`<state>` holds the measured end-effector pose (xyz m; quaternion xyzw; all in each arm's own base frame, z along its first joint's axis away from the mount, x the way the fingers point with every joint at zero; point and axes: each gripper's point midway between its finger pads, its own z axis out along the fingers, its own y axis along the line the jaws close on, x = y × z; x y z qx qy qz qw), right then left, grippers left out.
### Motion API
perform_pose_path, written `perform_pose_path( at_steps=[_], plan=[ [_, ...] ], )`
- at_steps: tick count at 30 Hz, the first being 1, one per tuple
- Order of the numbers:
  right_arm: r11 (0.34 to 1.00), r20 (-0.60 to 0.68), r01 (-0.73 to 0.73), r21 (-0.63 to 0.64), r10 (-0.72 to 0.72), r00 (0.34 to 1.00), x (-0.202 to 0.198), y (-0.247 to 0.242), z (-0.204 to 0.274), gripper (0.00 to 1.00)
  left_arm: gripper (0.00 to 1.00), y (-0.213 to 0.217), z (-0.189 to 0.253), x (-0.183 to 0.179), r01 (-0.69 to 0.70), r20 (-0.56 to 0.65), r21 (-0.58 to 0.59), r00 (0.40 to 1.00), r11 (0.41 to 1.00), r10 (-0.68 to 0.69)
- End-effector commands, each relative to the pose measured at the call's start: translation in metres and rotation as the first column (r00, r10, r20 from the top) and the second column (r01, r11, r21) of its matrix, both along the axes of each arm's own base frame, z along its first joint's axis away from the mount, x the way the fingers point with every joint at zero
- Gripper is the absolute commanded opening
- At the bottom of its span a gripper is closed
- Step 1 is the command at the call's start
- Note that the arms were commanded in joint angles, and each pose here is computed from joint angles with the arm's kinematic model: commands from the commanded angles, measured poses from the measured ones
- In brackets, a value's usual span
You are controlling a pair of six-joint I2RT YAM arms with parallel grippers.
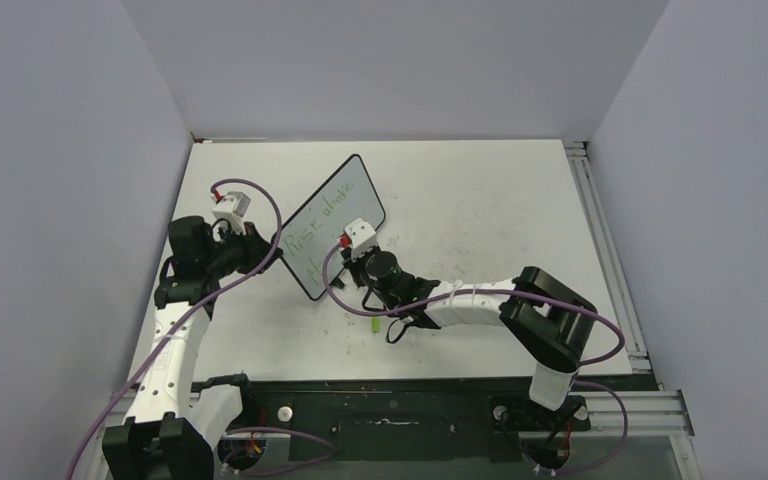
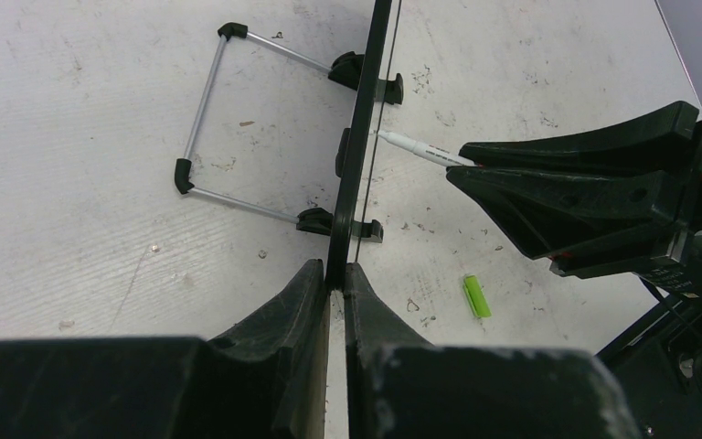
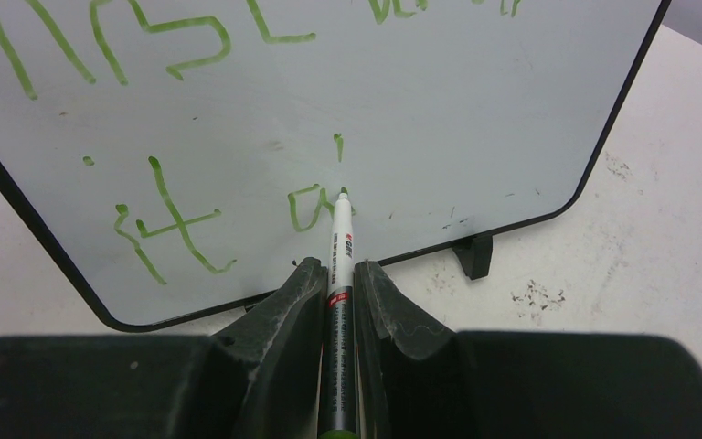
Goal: Write a sentence on the whiteboard
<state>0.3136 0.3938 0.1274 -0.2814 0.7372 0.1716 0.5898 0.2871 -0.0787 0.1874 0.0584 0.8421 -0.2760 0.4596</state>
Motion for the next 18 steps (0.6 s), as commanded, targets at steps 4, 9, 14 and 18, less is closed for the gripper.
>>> perform_pose_path(
  at_steps=[4,9,14,18],
  plan=[
    [1.000,-0.003,0.020,0.018,-0.020,1.000,0.006,-0.001,-0.005,0.05,0.00,-0.005,0.025,0.005,0.028,0.073,-0.012,0.997,1.000,-0.027],
    [1.000,0.012,0.018,0.020,-0.018,1.000,0.009,0.003,0.000,0.05,0.00,-0.005,0.025,0.005,0.027,0.073,-0.013,0.997,1.000,-0.026],
    [1.000,0.033,0.013,0.027,-0.014,0.999,0.012,0.006,0.010,0.05,0.00,-0.005,0.025,0.005,0.027,0.074,-0.012,0.997,1.000,-0.026],
    [0.999,0.053,0.008,0.035,-0.010,0.999,0.014,0.008,0.020,0.05,0.00,-0.005,0.025,0.005,0.026,0.074,-0.012,0.997,1.000,-0.025]
  ],
)
